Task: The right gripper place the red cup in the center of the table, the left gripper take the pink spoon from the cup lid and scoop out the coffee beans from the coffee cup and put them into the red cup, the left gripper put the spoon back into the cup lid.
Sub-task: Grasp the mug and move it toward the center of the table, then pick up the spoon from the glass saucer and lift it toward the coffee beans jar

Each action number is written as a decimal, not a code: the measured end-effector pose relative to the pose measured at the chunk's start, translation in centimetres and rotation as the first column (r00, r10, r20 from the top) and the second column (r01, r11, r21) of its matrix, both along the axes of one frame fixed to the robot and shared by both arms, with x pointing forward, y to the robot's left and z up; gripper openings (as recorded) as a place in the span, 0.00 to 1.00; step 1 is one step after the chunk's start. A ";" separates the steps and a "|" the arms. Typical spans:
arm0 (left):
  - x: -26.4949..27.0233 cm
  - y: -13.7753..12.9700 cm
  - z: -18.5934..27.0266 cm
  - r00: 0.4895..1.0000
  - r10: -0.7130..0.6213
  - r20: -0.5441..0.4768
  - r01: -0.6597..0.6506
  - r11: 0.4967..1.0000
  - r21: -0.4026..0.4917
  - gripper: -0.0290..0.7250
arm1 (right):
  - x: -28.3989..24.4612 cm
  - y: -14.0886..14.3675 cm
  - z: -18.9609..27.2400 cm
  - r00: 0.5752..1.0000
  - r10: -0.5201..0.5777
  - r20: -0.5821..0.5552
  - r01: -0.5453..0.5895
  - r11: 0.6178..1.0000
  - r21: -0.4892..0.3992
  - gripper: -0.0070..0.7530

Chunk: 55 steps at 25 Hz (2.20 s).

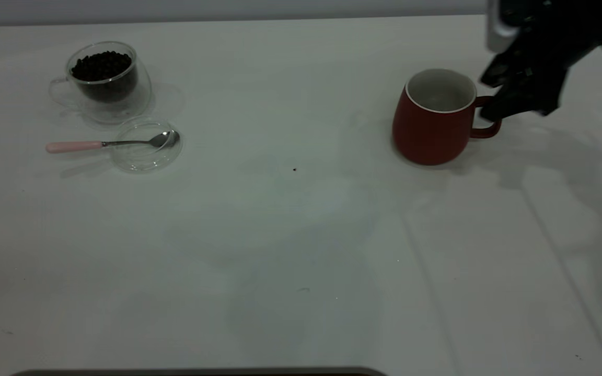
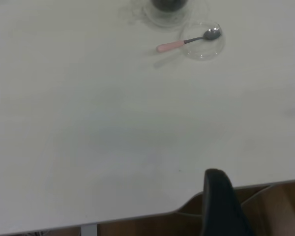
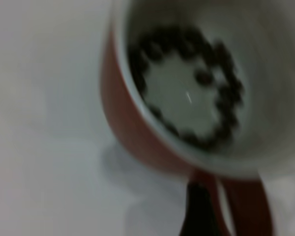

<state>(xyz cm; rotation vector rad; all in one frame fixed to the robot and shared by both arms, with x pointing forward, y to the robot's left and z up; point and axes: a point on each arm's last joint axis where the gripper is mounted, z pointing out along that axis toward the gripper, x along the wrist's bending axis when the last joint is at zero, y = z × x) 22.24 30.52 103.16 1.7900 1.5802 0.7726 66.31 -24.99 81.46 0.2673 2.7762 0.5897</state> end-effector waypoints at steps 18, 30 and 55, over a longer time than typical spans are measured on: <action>0.0 0.0 0.0 1.000 0.001 0.000 -0.001 1.000 -0.001 0.64 | 0.3 16.6 -1.0 0.989 0.117 0.087 -0.128 0.982 0.141 0.71; 0.0 0.0 0.0 1.000 0.001 0.000 -0.001 1.000 -0.001 0.64 | -2.5 14.7 7.6 0.904 -0.227 -0.362 0.354 0.872 0.337 0.71; 0.0 0.0 0.0 1.000 0.000 0.000 0.000 1.000 0.001 0.64 | -33.4 -3.5 19.5 0.389 -0.891 -0.236 0.910 0.411 -0.051 0.67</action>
